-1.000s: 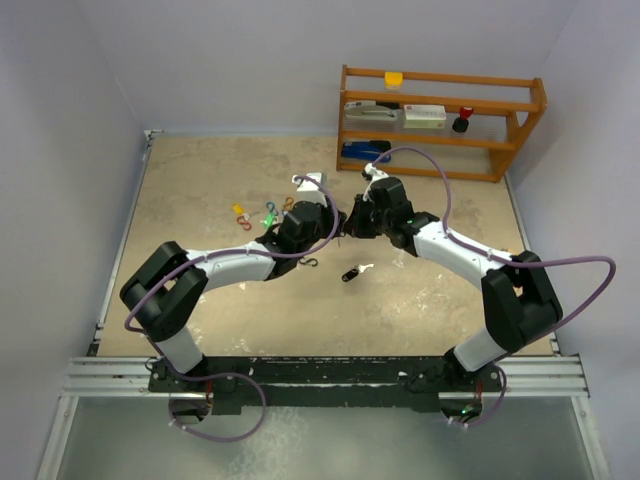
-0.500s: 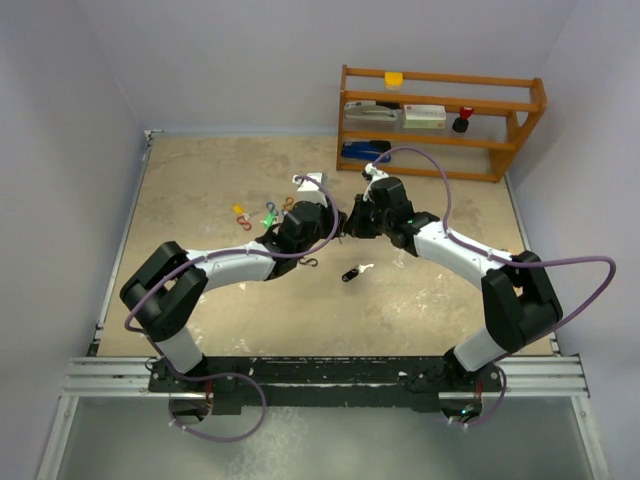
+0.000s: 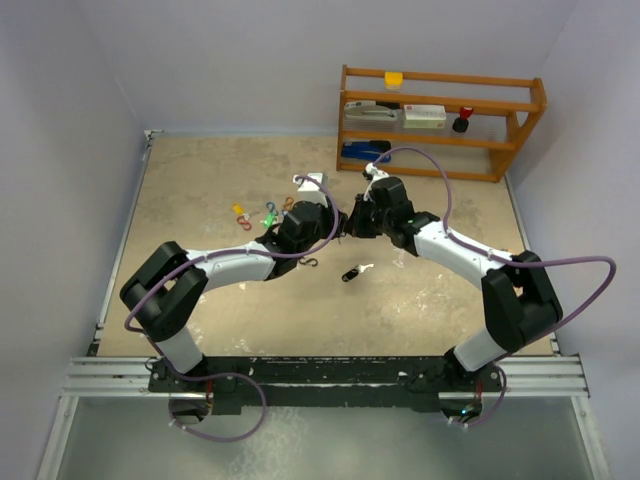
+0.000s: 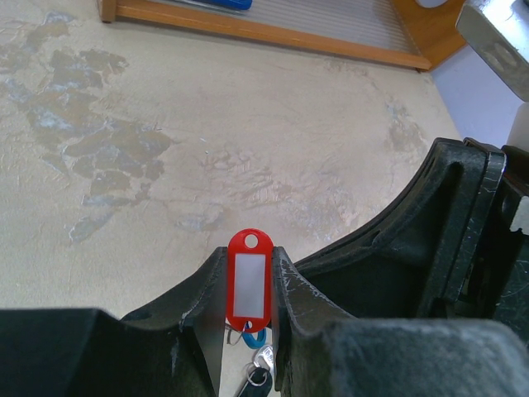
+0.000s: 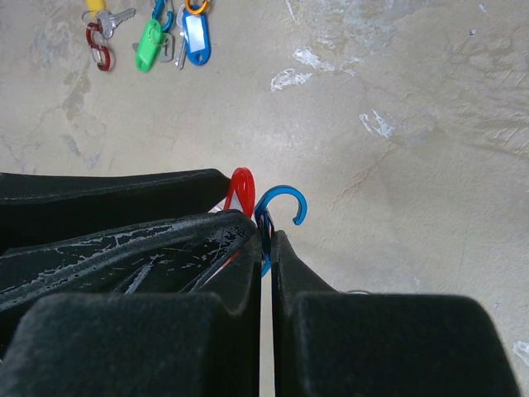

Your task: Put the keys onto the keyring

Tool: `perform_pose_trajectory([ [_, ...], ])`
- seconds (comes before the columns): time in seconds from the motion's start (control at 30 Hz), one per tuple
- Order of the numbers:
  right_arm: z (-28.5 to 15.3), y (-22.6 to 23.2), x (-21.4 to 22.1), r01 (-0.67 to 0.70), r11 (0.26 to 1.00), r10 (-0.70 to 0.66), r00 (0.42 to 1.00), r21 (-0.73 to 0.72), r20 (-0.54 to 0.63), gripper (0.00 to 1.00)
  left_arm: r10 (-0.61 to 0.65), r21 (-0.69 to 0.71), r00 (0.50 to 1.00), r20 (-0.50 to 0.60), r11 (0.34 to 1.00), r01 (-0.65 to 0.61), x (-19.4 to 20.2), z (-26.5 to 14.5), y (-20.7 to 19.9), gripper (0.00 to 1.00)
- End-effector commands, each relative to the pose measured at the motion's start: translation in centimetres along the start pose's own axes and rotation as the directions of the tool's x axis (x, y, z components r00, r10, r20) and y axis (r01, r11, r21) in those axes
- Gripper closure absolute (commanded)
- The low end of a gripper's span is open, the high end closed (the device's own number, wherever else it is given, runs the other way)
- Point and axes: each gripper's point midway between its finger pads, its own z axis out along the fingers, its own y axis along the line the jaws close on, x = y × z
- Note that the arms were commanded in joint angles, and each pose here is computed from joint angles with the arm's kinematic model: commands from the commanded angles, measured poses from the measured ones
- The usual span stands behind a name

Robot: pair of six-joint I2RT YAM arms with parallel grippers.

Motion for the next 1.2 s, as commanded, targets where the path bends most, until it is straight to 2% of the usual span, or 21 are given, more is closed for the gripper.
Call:
perform_pose_trajectory([
  [0.0, 0.0, 0.7, -1.6, -0.002, 1.000, 0.003, 0.999, -0.025, 0.048, 1.00, -0.003, 0.058, 0.999, 0.036, 0.998, 0.000, -1.0, -0.3, -1.5, 0.83],
  [1.17, 0.2, -0.1, -1.6, -0.071, 0.997, 0.073, 0.995, -0.032, 0.067, 1.00, -0.036, 0.094, 0.999, 0.030, 0.995, 0.033, -0.8, -0.8, -2.1, 0.83],
])
